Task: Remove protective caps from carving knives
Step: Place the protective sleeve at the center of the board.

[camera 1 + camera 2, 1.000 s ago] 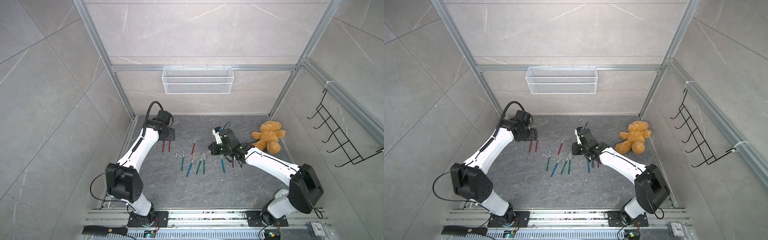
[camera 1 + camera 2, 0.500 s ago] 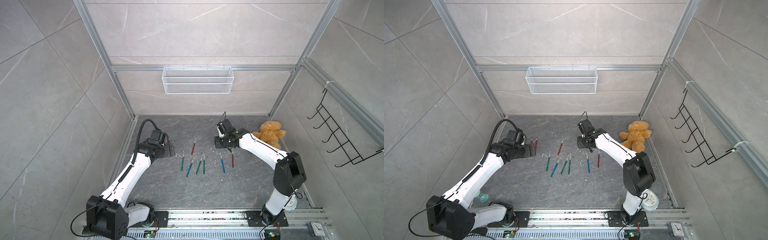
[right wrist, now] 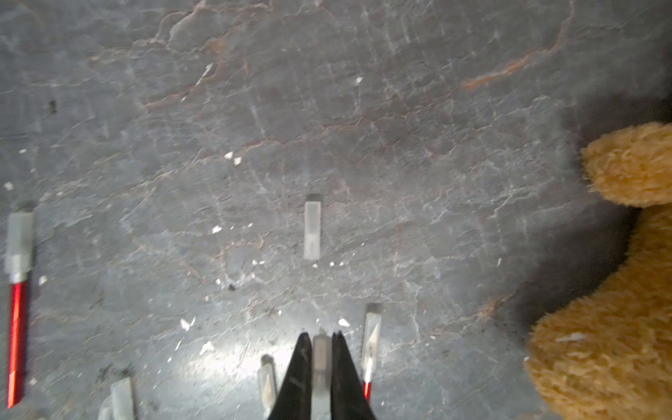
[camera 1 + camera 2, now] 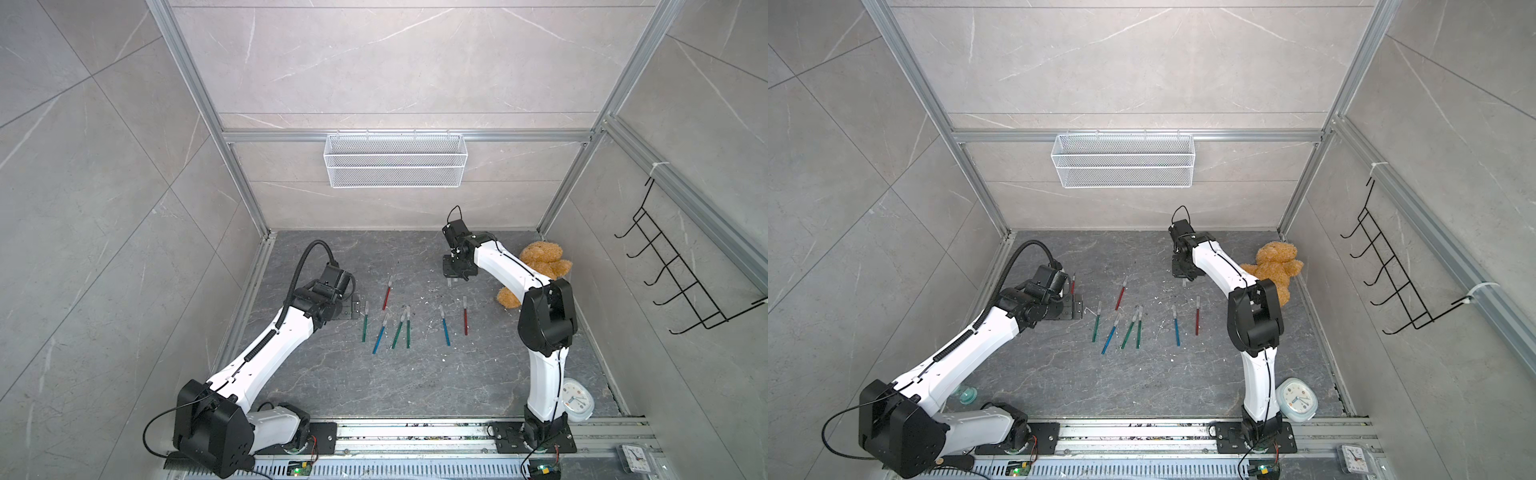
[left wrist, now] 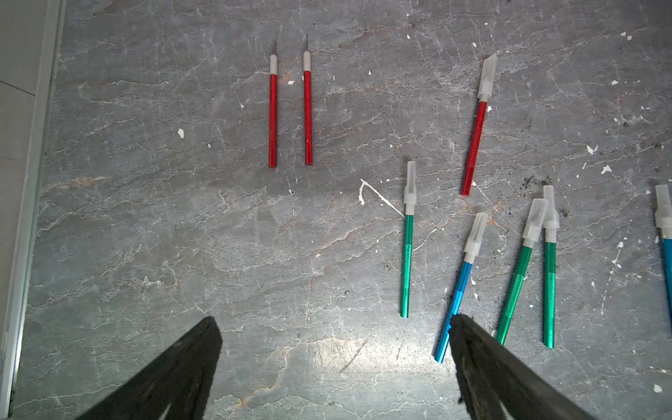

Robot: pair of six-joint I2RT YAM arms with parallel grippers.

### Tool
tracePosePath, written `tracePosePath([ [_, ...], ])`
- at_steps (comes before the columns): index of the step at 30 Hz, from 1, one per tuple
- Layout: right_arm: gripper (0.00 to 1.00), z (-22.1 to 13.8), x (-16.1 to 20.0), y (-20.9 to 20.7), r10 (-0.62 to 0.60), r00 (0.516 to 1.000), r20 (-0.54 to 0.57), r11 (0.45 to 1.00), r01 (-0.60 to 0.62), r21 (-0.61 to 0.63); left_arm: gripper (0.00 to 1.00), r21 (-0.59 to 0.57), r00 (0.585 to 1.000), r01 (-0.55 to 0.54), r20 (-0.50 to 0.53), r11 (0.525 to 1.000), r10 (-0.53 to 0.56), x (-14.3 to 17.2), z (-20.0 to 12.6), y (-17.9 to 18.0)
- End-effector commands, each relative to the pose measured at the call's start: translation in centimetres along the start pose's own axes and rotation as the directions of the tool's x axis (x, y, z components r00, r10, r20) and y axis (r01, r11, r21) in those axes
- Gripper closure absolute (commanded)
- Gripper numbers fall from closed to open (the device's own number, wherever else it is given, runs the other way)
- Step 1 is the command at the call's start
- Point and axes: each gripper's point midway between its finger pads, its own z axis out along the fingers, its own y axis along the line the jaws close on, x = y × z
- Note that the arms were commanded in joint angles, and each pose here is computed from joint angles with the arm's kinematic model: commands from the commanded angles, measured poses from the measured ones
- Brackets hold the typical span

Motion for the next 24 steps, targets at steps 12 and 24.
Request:
tracePosePath([
  [12,1.0,4.4,-0.3,-1.3,-0.044,0.982,-0.184,0.996,0.058,0.069,0.0,-0.037,0.997,-0.055,0.049,0.998,0.057,-1.0,-1.2,-0.2],
  [24,1.0,6.9,0.0,-0.5,-0.036,0.97,-0.241,0.998,0.046,0.035,0.0,-0.049,0.996,-0.083,0.032,0.995,0.085,-0.8,-0.9,-0.4],
])
